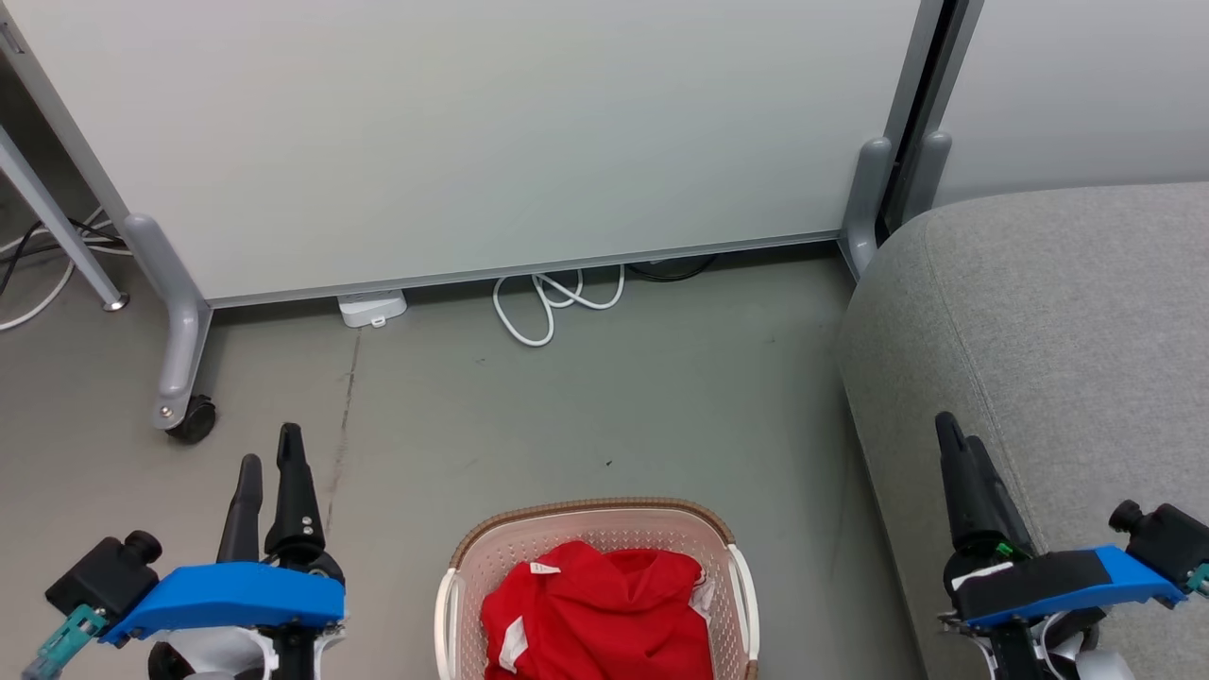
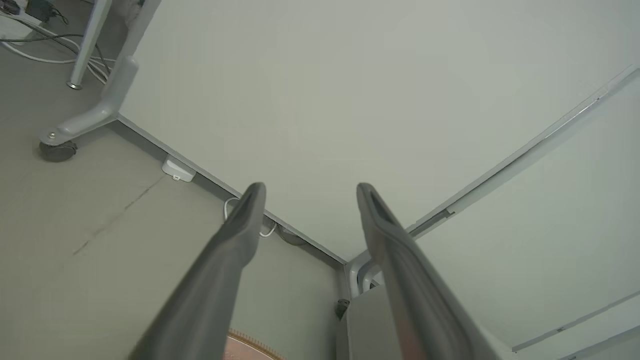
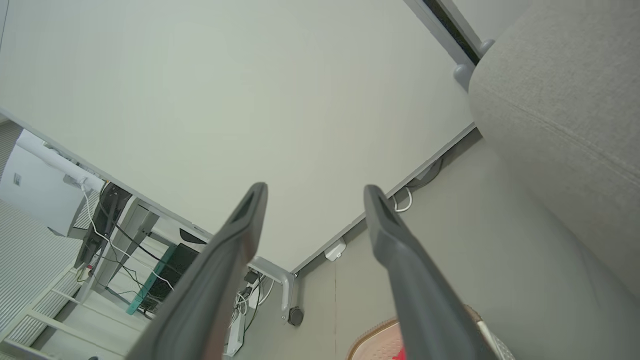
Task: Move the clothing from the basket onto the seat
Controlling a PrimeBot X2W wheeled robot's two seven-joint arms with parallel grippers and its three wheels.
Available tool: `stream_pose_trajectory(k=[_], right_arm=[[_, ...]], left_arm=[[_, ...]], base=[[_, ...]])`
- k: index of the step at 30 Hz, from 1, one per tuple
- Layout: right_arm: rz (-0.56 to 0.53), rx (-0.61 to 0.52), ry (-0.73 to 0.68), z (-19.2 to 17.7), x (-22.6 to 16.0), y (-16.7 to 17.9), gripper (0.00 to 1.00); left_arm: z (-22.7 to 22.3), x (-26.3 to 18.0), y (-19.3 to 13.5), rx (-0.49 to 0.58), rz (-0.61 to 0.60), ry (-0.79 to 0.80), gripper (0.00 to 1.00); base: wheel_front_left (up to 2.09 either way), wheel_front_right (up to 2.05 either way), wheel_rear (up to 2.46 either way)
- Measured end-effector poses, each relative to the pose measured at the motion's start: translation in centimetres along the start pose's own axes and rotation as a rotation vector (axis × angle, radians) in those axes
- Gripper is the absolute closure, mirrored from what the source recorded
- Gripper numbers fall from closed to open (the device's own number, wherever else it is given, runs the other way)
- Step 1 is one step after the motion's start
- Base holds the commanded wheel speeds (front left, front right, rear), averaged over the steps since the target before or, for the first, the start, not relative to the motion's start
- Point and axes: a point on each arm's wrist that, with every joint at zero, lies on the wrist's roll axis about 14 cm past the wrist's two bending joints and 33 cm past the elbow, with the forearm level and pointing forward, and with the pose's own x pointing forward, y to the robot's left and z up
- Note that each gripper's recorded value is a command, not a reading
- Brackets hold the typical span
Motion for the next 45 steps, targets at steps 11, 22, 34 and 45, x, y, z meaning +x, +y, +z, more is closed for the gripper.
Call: stream_pose_trajectory(k=[11,22,34,45], right_arm=[[0.038,-0.176,0.006,-0.5,0.2,1.0,0.00],[0.066,-0.303,0.009,-1.0,0.2,1.5,0.00],[0.102,-0.429,0.013,-1.6,0.3,2.1,0.00],[0.134,-0.531,0.013,-2.1,0.4,2.6,0.00]], left_arm=[[-0.8,-0.1,-0.3,0.172,-0.007,0.013,0.00],[-1.0,-0.1,-0.8,0.310,-0.030,0.008,0.00],[-1.2,-0.2,-1.5,0.437,-0.065,-0.005,0.00],[-1.3,-0.2,-1.9,0.541,-0.092,-0.019,0.00]], base=[[0.00,0.00,0.00],[0.00,0.00,0.00],[0.00,0.00,0.00],[0.00,0.00,0.00]])
